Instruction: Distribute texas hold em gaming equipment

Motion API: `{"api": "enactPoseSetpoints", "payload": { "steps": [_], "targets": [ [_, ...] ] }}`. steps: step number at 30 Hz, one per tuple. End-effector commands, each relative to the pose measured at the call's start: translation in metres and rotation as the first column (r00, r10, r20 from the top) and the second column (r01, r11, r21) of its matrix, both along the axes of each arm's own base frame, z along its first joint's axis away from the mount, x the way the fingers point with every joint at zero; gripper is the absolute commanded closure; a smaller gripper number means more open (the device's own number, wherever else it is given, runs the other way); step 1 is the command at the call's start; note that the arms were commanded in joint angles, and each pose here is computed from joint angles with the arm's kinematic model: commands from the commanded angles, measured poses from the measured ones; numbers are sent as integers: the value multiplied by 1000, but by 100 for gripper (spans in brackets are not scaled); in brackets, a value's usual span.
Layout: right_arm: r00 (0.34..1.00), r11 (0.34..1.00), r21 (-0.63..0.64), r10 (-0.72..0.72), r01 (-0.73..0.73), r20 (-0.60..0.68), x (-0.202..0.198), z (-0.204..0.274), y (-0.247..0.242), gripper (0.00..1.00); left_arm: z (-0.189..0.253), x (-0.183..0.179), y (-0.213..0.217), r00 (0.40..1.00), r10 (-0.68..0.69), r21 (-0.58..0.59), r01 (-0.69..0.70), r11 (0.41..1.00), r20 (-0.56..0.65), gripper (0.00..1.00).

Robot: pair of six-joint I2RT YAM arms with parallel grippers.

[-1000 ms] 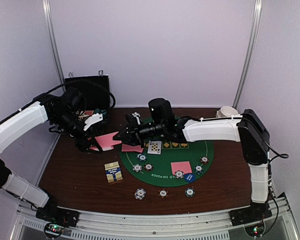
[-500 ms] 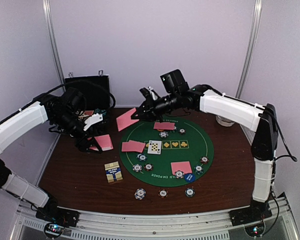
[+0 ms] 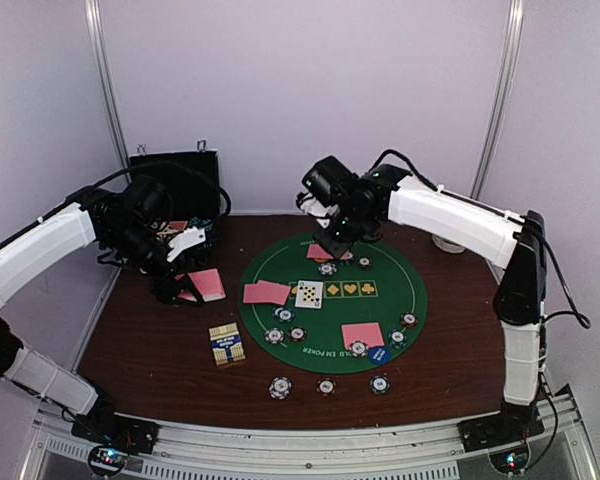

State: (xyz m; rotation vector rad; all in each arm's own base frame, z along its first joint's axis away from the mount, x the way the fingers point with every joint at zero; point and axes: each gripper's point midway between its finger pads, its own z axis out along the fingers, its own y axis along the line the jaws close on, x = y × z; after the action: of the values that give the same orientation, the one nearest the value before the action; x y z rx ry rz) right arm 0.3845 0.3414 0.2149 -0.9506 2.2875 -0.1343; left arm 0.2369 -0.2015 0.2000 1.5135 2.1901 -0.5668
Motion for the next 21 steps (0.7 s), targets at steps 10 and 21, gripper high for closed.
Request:
{"api": "enactPoseSetpoints", "payload": {
  "steps": [10,21],
  "targets": [
    [928,829,-555,255,-65,273,15,-73,9,100,11,6,-1,999,4,-29,-3,1000,42,100],
    [930,807,-561,327,-183,166,-2,-129,24,100,12,5,-1,999,3,-30,-2,1000,42,100]
  ]
}}
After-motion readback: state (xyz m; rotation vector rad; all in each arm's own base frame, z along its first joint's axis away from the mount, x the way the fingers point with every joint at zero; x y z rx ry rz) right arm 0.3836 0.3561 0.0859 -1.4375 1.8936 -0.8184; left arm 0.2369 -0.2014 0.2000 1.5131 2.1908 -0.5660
